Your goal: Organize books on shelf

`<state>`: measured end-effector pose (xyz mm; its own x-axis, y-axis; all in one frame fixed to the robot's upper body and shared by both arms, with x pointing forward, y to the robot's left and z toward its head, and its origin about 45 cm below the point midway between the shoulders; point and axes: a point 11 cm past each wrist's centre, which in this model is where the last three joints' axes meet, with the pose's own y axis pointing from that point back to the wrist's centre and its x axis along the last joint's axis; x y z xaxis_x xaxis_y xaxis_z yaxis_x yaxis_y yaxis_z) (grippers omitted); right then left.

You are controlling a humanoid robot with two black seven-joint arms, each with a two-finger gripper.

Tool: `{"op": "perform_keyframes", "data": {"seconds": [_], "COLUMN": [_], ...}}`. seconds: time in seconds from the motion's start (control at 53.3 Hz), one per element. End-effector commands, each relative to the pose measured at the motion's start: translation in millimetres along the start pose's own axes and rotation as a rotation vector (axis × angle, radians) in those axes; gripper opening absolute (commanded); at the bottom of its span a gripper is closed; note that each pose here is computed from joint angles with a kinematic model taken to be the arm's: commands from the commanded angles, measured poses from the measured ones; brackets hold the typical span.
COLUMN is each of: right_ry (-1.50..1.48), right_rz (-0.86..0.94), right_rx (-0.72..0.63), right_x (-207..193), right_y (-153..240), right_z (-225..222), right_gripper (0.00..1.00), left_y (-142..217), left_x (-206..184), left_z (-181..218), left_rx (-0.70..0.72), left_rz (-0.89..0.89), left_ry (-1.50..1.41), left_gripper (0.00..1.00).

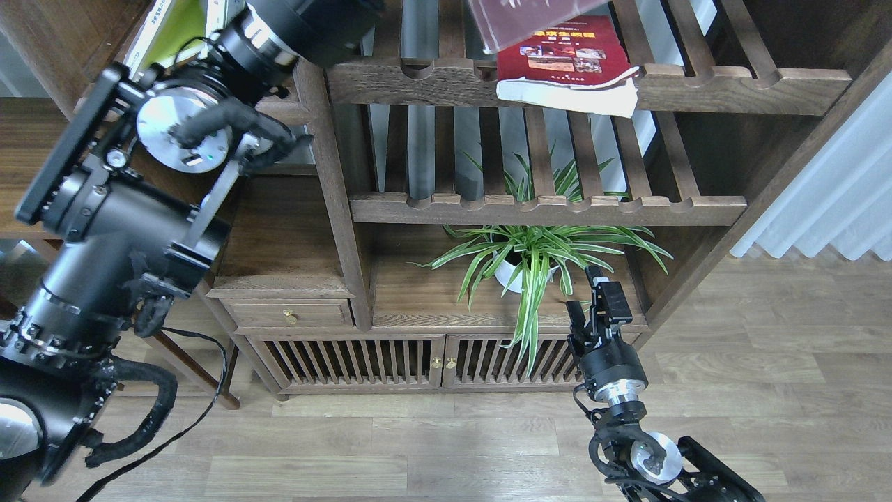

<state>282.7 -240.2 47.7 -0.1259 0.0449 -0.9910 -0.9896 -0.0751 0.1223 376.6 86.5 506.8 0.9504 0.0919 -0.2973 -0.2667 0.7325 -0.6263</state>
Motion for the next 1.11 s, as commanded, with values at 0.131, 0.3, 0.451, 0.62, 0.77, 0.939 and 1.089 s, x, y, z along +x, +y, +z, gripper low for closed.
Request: {"op": "perform_keyframes", "data": {"seconds": [0.131, 0.3, 0.451, 0.62, 0.77, 0.939, 1.089], "right_ry": [-0.004, 0.001, 0.0, 0.003, 0.003, 0.003, 0.003], "right_rz": [-0.006, -0.029, -0.033, -0.034, -0.032, -0.024, -0.022], "right_rx": [-0.019, -0.032, -0.034, -0.032, -0.031, -0.027, -0.027], "right_x": [-2, -10, -12, -12, -12, -9, -8], "right_y": [-3, -12, -13, -13, -13, -13, -12], "right_z": [9, 12, 13, 11, 11, 10, 11], "right_gripper": [0.94, 0.94, 0.94, 0.94, 0.94, 0.94, 0.94], "left_y": [18, 23, 24, 28, 33, 52, 67], "left_x": [11, 14, 14, 15, 18, 25, 29], "left_z": [23, 27, 33, 39, 43, 60, 79], "left_rx": [-0.085, -0.103, -0.123, -0.135, -0.129, -0.132, -0.138], "left_rz": [0.046, 0.058, 0.058, 0.066, 0.08, 0.126, 0.162], "left_ry": [-0.006, -0.005, -0.01, -0.018, -0.034, -0.08, -0.125], "left_gripper": [0.03, 0.02, 0.02, 0.02, 0.02, 0.02, 0.02]}}
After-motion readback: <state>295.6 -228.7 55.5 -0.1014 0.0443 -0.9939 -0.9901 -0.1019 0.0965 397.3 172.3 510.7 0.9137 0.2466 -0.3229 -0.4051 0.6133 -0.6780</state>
